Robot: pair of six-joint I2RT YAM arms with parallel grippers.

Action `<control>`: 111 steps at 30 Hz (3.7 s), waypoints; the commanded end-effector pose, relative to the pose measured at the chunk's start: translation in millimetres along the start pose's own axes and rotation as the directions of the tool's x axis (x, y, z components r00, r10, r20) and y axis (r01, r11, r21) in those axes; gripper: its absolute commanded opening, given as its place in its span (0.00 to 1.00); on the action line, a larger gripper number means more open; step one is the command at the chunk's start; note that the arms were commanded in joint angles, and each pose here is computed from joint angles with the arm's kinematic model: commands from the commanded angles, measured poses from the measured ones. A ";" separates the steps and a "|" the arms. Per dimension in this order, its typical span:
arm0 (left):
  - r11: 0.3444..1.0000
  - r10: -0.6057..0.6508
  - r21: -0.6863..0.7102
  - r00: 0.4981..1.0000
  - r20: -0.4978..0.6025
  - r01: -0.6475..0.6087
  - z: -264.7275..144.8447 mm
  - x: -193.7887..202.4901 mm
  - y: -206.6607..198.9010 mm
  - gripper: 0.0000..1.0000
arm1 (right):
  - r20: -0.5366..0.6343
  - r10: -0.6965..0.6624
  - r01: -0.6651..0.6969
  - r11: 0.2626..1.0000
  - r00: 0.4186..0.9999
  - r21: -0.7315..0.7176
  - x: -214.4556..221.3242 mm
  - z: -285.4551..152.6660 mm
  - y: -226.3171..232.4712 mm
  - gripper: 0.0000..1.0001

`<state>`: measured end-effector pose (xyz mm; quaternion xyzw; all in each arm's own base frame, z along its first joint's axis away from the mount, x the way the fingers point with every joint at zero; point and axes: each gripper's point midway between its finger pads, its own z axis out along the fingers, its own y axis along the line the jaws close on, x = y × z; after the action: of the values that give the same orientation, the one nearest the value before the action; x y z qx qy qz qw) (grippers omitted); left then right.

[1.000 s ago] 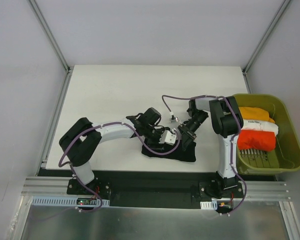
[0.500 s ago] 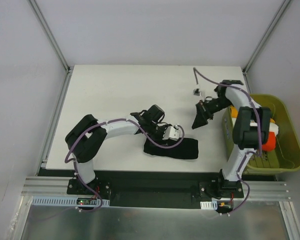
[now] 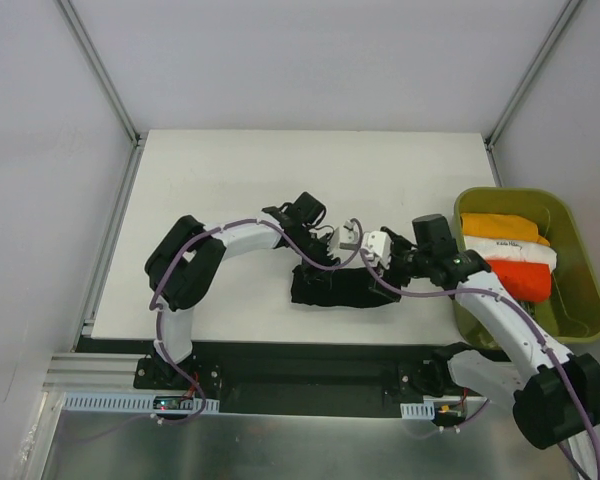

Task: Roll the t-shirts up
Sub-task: Roll the T-shirt to the center of the board, then pick up the T-shirt from the center of the board, then move the bin to the center of the board.

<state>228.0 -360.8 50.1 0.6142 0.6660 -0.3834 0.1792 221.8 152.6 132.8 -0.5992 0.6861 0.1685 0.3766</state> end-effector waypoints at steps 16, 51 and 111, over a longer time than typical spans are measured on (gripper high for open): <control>0.983 -0.148 0.119 0.987 0.055 0.141 -7.2 -10.0 -8.1 0.54 | -0.016 -0.136 0.130 0.971 0.991 -0.203 -19.1 83.4 6.9 0.96; 0.910 -0.408 0.068 0.855 0.320 0.408 -127.6 -52.5 46.9 0.99 | 0.045 -0.323 0.325 0.928 0.945 -0.182 -23.1 67.6 54.6 0.96; 0.884 -0.311 -0.294 0.926 0.213 0.364 -244.3 10.1 57.2 0.99 | -0.397 -0.197 0.218 0.976 0.897 0.009 59.6 -238.5 -51.5 0.01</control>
<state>346.3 -190.9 174.6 0.3861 0.8012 -0.3748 0.2617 239.4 -51.4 261.5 -0.5904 0.7462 -0.0734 0.2986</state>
